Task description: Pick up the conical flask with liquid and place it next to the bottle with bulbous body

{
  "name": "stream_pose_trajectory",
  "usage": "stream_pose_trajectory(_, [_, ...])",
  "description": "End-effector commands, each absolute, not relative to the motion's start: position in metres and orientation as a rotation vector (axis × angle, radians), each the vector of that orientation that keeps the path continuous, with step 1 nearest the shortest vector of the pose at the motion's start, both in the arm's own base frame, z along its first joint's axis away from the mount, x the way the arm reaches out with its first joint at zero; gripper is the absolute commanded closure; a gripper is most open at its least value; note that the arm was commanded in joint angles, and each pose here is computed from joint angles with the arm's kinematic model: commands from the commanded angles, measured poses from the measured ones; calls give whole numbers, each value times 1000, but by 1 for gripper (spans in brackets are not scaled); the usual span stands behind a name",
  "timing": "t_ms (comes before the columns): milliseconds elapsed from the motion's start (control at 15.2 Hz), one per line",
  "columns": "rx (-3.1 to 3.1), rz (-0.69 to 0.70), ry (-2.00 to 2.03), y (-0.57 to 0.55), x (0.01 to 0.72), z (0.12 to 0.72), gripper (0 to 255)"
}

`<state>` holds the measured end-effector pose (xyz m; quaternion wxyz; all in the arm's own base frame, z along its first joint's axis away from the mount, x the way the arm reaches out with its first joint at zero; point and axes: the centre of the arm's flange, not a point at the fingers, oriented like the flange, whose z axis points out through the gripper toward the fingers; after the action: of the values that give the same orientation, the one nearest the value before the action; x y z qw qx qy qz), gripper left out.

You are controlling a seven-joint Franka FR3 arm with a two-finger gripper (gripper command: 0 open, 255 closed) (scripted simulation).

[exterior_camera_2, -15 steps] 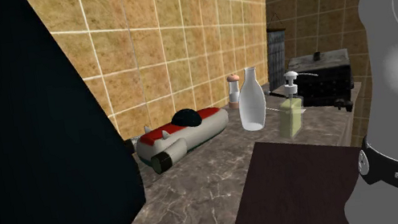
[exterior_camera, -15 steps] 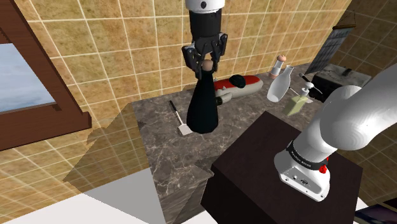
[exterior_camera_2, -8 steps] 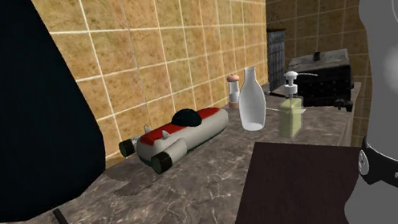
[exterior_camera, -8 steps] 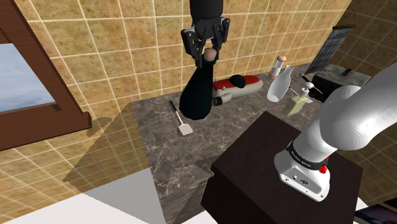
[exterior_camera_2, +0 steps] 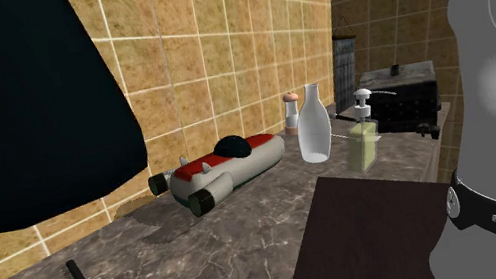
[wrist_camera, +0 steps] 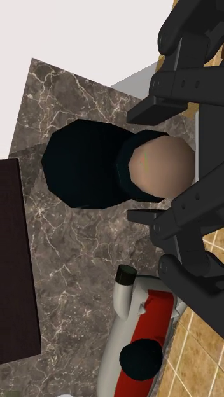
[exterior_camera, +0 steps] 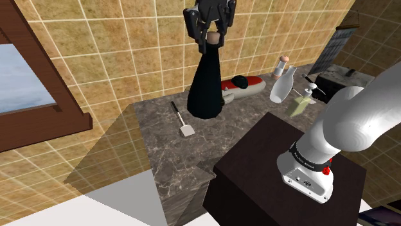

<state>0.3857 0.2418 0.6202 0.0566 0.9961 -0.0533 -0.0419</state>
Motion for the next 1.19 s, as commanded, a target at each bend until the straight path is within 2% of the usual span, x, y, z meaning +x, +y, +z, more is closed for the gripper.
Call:
stream_pose_trajectory(0, [3022,-125,-162,241,386,631,255])
stream_pose_trajectory(198, [3022,-125,-162,241,386,647,255])
stream_pose_trajectory(1122, [3022,-125,-162,59,354,647,255])
